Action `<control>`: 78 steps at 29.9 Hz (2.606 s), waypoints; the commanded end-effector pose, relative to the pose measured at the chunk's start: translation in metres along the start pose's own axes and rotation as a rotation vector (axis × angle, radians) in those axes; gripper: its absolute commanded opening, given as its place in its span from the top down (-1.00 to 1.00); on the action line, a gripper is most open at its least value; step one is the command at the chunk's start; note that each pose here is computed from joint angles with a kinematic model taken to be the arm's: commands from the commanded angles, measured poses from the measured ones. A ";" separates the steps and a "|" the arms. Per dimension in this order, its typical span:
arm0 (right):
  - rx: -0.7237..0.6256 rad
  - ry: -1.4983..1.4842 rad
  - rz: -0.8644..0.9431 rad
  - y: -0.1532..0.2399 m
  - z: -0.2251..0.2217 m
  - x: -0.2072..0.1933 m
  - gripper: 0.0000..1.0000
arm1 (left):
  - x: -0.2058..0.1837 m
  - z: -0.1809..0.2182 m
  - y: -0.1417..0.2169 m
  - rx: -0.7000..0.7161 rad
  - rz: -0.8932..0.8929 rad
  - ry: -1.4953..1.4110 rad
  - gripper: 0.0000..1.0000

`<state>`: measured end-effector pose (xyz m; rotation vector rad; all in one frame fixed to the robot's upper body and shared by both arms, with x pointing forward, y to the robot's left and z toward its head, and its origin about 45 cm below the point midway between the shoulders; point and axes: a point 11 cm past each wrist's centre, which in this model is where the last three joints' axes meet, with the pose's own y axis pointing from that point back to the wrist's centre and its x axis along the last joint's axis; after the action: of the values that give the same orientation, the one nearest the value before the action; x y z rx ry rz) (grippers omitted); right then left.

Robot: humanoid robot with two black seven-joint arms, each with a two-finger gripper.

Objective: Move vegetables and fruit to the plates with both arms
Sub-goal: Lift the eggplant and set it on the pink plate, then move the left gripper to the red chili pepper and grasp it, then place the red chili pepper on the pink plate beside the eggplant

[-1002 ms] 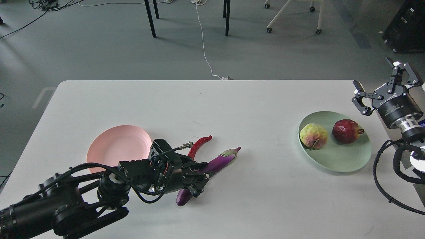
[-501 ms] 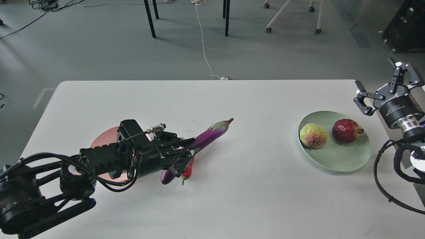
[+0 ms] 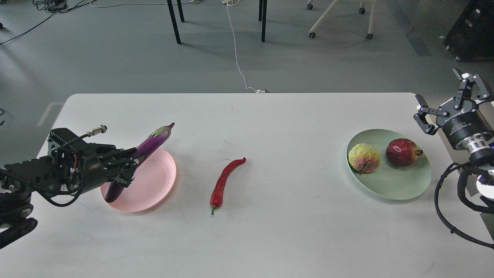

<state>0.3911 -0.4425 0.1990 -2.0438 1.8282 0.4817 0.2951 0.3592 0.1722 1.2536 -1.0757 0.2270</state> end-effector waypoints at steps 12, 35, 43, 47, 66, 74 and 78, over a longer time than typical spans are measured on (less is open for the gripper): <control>0.000 0.001 -0.001 -0.001 0.000 0.000 -0.99 | -0.003 0.002 0.000 -0.008 0.023 0.019 -0.27; 0.012 -0.001 0.010 0.000 -0.003 0.003 -0.99 | 0.125 0.172 -0.102 -0.264 0.120 -0.161 -0.36; 0.019 -0.002 0.019 0.000 -0.004 0.005 -0.99 | 0.076 0.165 -0.119 -0.219 -0.004 -0.165 -0.22; 0.009 -0.036 0.009 -0.006 0.014 -0.004 -0.99 | 0.065 0.170 -0.119 -0.225 -0.019 -0.147 -0.21; 0.029 -0.062 -0.007 -0.014 0.015 -0.014 -0.99 | 0.036 0.162 -0.119 -0.189 -0.062 -0.107 0.83; 0.032 -0.058 -0.003 -0.014 0.013 -0.012 -0.99 | 0.066 0.144 -0.067 -0.202 0.041 -0.162 0.82; 0.030 -0.057 0.001 -0.013 0.014 -0.011 -0.99 | 0.058 0.116 -0.045 -0.148 0.039 -0.179 0.80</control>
<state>0.4031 -0.4240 0.1931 -1.9895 1.7890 0.5031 0.2968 0.1972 0.1709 1.0971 -1.2390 0.0503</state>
